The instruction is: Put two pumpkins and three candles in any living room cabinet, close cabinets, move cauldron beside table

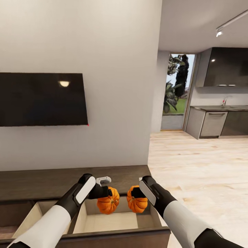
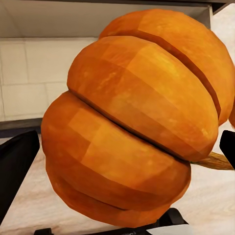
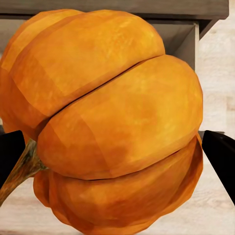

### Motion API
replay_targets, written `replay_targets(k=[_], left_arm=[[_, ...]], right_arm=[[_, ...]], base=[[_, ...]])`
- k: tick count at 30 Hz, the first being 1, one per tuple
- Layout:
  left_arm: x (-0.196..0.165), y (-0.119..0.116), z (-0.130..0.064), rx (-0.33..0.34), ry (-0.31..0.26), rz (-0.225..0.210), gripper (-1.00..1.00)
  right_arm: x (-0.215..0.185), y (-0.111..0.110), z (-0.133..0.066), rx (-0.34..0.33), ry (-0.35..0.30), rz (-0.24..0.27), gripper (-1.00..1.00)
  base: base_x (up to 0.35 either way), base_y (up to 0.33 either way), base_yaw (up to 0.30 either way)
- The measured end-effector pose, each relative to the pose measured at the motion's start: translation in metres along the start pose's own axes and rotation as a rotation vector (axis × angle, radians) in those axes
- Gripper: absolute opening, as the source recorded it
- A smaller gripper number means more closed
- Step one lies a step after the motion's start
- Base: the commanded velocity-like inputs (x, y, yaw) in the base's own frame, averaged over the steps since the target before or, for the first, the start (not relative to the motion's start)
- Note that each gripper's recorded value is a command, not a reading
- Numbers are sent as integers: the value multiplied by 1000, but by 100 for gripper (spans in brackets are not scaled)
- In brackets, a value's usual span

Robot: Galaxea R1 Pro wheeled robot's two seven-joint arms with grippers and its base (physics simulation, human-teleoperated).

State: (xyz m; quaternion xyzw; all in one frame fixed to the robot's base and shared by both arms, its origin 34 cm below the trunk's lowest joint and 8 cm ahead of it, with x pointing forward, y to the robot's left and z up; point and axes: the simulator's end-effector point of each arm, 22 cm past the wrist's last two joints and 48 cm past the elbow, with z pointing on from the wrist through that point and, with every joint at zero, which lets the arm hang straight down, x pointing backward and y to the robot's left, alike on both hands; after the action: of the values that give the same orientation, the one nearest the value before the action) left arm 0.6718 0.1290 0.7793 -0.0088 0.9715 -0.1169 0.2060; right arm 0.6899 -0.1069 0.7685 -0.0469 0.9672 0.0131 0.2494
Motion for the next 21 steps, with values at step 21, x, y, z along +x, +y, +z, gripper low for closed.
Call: replay_targets(k=[21], left_arm=[[15,8,30,2,-3,-1,-100]], right_arm=[[24,3,30,0,17,-16,-100]], base=[[0,0,0]])
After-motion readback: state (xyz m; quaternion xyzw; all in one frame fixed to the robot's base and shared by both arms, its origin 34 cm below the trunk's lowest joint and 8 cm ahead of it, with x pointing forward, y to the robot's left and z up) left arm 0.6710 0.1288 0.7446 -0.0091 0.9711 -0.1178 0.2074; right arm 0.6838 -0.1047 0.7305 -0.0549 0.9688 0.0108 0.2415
